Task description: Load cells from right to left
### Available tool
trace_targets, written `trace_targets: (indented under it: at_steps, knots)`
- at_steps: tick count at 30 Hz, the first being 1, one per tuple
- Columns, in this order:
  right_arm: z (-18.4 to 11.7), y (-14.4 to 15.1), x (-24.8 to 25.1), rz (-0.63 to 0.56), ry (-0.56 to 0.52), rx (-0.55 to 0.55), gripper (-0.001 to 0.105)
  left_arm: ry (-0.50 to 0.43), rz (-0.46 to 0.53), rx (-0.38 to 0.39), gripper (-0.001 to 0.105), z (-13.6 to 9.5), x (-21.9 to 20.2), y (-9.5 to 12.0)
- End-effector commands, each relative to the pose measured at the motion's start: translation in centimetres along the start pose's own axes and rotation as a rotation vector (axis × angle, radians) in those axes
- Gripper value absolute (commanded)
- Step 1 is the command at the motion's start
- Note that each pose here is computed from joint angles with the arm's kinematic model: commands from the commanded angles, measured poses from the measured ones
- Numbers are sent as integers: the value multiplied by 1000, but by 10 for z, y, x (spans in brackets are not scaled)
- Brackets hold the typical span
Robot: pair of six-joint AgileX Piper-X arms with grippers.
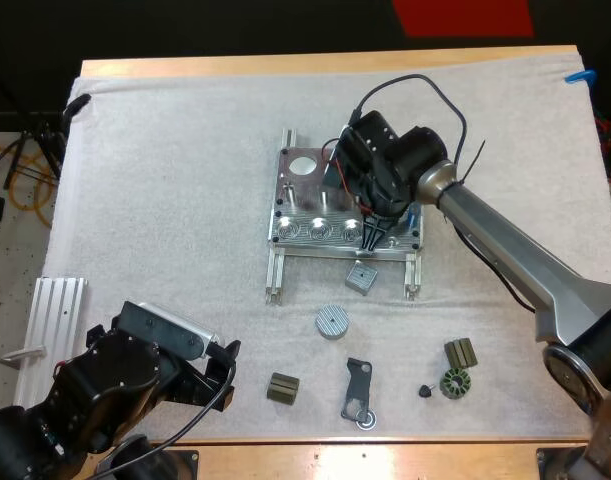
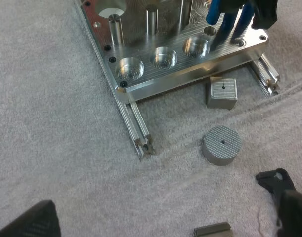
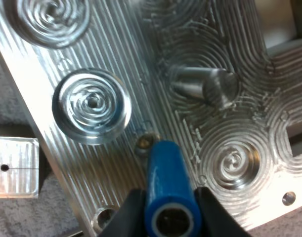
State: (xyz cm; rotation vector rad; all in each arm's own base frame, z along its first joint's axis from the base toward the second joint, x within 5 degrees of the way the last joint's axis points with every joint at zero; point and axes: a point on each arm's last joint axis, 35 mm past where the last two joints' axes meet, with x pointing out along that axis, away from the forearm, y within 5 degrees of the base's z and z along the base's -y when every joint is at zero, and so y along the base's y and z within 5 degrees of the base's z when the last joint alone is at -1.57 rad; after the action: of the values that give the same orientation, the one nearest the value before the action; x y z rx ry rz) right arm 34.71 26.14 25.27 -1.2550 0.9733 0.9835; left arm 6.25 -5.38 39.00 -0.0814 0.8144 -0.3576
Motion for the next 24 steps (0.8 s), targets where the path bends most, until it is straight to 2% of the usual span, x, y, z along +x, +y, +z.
trace_targets:
  at_steps: [1, 24]
  knots:
    - [0, -3, -6, 0, -34, -5, 0, -22, 7, -13, 85, 1, -3, 1]
    - [-2, 3, 16, 72, 41, -6, 0, -22, 7, -13, 85, 1, -3, 1]
